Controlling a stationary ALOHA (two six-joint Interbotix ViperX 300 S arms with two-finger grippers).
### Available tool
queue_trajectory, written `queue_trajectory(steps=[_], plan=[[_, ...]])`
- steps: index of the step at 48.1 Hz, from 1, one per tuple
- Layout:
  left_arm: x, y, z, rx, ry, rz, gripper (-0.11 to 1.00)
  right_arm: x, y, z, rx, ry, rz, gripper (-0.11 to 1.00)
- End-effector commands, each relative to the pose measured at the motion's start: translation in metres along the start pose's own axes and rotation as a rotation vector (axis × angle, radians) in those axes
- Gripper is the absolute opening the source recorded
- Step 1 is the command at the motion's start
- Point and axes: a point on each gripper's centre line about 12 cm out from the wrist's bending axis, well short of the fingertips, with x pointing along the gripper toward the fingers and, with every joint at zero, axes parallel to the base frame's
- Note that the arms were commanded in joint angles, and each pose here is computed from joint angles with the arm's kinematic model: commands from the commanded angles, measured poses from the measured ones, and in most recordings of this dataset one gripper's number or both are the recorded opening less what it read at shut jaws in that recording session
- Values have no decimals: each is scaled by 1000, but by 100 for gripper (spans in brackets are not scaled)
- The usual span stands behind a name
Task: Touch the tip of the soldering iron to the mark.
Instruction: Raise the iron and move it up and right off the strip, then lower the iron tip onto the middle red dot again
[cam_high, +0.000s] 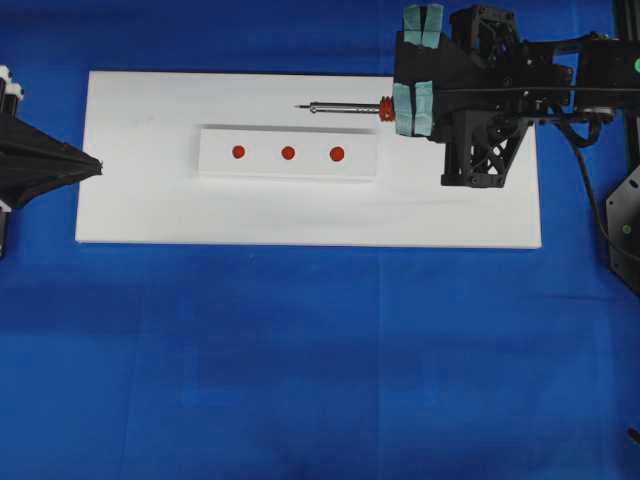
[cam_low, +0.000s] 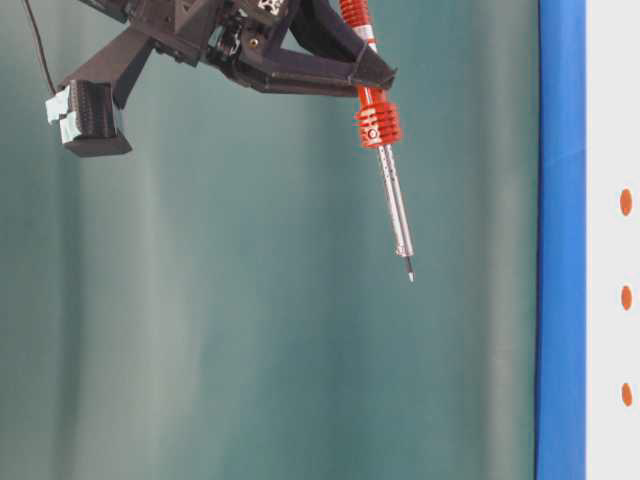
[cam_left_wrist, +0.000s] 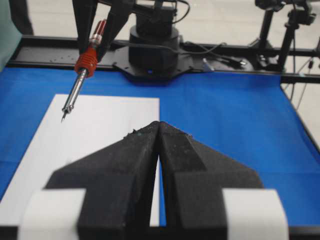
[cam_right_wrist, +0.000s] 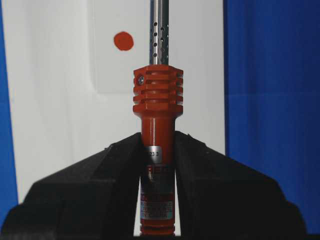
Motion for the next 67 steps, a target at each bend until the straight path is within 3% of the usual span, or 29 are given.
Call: queue_trajectory(steps=[1,14,42,67], plan=[[1,-1,5,0,-20,-3,0,-6,0,5,4,-26,1,6],[1,-1,5,0,-21,-3,0,15,4,3,-3,18,5,6],[1,-1,4,0,-17,-3,0,97,16,-9,-24,148,20,6],[1,-1,3,0,-12,-4,0,111,17,-13,-27,169,22,6]])
